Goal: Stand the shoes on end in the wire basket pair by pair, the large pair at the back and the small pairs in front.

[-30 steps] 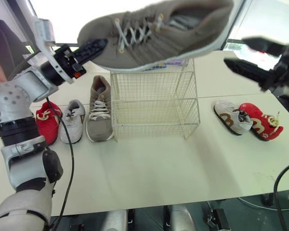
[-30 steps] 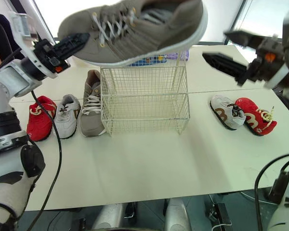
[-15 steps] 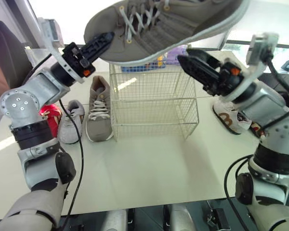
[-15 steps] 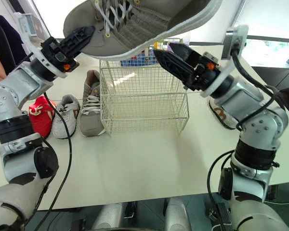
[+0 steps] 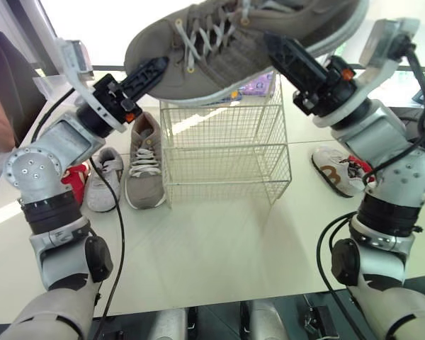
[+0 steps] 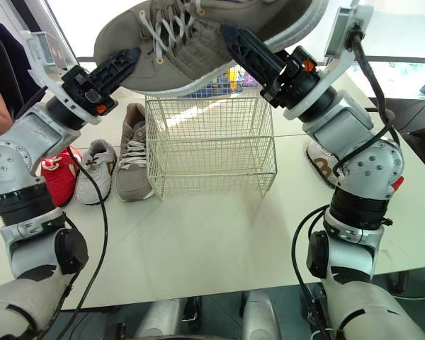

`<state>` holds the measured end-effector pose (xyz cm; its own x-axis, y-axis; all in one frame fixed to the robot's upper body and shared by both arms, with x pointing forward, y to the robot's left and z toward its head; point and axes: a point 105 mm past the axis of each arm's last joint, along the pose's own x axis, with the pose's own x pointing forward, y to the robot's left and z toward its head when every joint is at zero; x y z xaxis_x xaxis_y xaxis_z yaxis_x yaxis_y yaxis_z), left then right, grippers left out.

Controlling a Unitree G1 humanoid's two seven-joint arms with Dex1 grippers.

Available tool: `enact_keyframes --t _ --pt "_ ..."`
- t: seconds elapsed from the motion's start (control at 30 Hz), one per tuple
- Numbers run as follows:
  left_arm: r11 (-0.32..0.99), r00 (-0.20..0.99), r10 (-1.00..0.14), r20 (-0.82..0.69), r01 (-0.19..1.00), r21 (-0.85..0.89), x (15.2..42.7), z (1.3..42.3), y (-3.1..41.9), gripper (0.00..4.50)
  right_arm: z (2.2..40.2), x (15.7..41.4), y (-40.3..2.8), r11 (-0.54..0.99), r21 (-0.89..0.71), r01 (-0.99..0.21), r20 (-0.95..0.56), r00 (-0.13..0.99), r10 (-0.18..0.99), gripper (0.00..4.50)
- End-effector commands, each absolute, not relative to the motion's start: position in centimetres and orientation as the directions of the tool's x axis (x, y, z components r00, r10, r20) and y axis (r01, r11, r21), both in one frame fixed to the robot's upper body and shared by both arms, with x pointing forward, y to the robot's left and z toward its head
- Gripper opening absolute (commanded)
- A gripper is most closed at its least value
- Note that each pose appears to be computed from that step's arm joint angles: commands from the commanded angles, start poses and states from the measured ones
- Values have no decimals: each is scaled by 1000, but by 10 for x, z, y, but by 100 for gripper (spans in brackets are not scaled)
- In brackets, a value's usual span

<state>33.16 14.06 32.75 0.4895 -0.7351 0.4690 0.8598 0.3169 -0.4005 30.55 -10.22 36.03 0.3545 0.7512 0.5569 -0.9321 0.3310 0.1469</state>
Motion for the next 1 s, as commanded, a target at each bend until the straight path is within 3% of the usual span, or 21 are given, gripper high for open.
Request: enact_keyframes --t 0.03,0.07,0.23,0.3,0.47,0.73,1.0 --pt "339 473 -742 476 876 -343 324 333 134 52 381 296 -98 292 98 -951 620 288 730 442" --pt "340 471 -742 477 878 -338 323 332 133 52 381 297 -96 288 104 -952 623 288 728 442" --pt "352 469 -739 483 881 -318 320 331 128 52 378 300 -87 272 126 -954 625 289 725 239" --pt "355 465 -749 472 883 -308 318 330 126 52 378 301 -85 267 128 -955 628 287 724 193" --pt "363 446 -813 375 891 -273 311 317 120 52 384 302 -85 264 127 -956 630 283 723 187" --pt "402 439 -860 261 897 -183 300 313 143 446 397 312 -100 314 -5 -949 502 269 822 184" --pt "482 488 -856 168 873 -78 297 310 173 446 444 337 -150 407 -338 -848 307 310 900 184"
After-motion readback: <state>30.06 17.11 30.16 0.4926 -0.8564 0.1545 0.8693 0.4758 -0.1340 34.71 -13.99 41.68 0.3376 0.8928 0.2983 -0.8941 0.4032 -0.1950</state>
